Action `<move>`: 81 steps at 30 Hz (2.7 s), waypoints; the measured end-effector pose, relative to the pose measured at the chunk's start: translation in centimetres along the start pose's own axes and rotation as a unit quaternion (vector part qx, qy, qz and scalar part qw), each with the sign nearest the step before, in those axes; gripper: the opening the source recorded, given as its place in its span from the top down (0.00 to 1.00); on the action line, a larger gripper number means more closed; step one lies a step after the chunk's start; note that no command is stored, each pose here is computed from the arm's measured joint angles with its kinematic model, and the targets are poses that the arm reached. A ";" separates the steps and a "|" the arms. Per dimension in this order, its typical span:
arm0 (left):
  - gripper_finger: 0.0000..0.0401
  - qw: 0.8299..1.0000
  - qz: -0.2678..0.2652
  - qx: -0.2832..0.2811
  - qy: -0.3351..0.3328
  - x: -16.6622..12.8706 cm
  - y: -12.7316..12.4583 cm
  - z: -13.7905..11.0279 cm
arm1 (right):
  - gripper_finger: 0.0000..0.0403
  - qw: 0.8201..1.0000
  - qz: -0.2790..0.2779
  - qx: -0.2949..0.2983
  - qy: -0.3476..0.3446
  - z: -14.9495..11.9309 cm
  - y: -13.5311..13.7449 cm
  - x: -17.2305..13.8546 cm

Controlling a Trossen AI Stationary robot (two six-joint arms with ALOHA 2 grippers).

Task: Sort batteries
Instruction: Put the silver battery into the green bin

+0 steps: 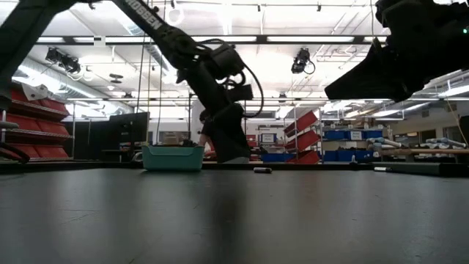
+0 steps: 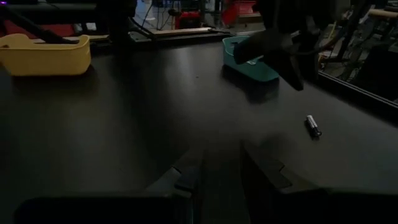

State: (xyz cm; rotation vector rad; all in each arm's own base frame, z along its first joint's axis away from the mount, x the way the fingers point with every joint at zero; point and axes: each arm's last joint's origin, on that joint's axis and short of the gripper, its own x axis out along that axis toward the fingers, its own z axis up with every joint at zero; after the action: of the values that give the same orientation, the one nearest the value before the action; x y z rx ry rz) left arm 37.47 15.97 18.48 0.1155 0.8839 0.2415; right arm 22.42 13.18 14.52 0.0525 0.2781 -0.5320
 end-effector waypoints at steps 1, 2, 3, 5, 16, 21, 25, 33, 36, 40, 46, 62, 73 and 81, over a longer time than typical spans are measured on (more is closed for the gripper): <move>0.55 1.000 -0.006 0.013 0.004 0.3 -0.1 0.3 | 0.79 1.000 0.000 -0.002 0.000 0.0 0.0 0.0; 0.55 0.999 -0.011 0.029 0.009 0.5 -0.2 0.5 | 0.79 1.000 0.000 -0.003 0.001 0.0 0.0 0.0; 0.55 0.999 -0.015 0.045 0.014 0.7 -0.3 0.8 | 0.79 1.000 -0.001 -0.004 0.001 0.0 0.0 0.0; 0.55 0.996 -0.025 0.078 0.032 0.8 -0.4 1.2 | 0.79 1.000 -0.001 -0.005 0.001 -0.1 0.0 0.0; 0.63 0.971 -0.064 0.221 0.068 0.5 0.1 1.9 | 0.79 1.000 -0.004 -0.001 0.008 -1.0 -0.7 -0.1; 0.68 0.979 -0.099 0.157 0.086 -0.1 -1.9 2.0 | 0.79 1.000 -0.017 0.011 0.008 -1.7 -1.4 -0.1; 0.72 0.975 -0.135 0.154 0.092 -0.4 -4.6 2.1 | 0.79 0.999 -0.043 0.030 0.012 -1.7 -2.4 1.0; 0.78 0.977 -0.124 0.166 0.043 -1.0 -7.0 0.2 | 0.79 0.997 -0.031 0.011 0.075 -0.1 -5.9 6.4; 0.78 0.983 -0.115 0.143 0.006 -2.3 -7.1 -1.3 | 0.79 0.997 -0.014 -0.017 0.067 0.9 -7.4 8.1; 0.78 0.988 -0.083 0.111 -0.065 -4.7 -7.4 -3.4 | 0.76 0.996 -0.024 -0.070 0.058 1.8 -9.6 9.9; 0.78 0.983 0.004 0.070 -0.168 -7.0 -7.8 -7.2 | 0.66 0.997 -0.029 -0.048 0.047 2.9 -13.8 12.1; 0.78 0.950 0.072 0.002 -0.305 -8.1 -7.8 -8.8 | 0.60 0.994 -0.023 -0.066 0.084 3.0 -15.9 19.3; 0.78 0.949 0.067 0.000 -0.307 -8.1 -7.8 -8.8 | 0.61 0.990 -0.030 -0.023 0.135 -1.8 -17.2 21.4; 0.78 0.950 0.067 -0.001 -0.307 -8.1 -7.8 -8.8 | 0.81 0.988 -0.037 -0.031 0.147 -2.7 -16.3 21.4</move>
State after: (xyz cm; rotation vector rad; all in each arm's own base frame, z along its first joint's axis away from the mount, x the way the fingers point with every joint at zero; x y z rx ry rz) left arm 26.97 6.37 17.47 0.2349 0.2555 0.3096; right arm 31.16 -11.10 6.41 0.0605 0.5855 -0.5901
